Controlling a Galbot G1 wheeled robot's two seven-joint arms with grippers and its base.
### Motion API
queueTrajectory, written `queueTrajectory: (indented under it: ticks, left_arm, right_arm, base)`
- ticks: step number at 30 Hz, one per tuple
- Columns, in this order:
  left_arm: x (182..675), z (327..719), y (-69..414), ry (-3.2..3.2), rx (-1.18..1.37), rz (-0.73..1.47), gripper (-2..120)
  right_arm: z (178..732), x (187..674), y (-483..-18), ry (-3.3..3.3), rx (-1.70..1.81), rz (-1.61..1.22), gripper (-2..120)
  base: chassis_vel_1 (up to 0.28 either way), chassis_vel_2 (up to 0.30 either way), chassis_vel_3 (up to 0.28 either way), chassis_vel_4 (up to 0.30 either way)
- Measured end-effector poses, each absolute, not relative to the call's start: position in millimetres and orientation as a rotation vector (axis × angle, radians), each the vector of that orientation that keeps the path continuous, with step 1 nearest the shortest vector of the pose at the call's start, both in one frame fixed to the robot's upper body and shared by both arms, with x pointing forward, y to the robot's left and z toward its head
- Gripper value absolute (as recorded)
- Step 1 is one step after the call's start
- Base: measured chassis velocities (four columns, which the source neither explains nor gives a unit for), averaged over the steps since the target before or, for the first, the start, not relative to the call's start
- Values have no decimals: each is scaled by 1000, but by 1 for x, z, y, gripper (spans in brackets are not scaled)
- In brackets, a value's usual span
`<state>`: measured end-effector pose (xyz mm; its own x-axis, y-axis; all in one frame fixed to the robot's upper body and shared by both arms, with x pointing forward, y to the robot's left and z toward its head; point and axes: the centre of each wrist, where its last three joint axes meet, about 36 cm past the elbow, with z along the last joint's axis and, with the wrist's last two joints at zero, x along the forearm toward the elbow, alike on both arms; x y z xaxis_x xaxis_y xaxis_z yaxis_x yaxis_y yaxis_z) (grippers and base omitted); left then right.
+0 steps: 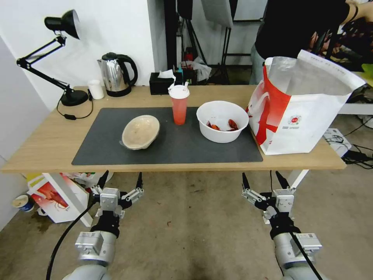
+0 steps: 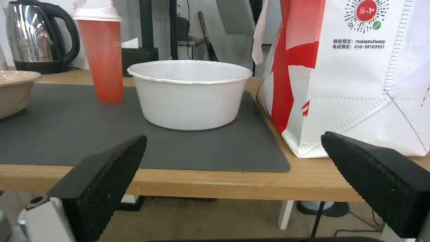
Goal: Pick up the trash from the table and place it into the takeout bag.
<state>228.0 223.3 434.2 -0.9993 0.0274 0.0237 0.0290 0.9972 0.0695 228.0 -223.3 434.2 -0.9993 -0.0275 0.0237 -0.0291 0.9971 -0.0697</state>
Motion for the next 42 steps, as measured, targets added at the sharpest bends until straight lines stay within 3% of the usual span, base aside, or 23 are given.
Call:
queueTrajectory:
  ticks: [18, 28, 42]
  left_arm:
    - [228, 434, 223, -3117, -44, -109, 100]
    - [228, 434, 224, -3117, -43, -111, 100]
    - [228, 434, 223, -3117, -44, -109, 100]
  right_arm:
    - [430, 229, -219, -3101, 54, 104, 100]
    - [373, 233, -137, -2824, 241, 164, 100]
    - [415, 222, -143, -2918, 268, 169, 100]
  base:
    - [0, 0, 0, 0]
    - [0, 0, 0, 0]
    - [0, 0, 0, 0]
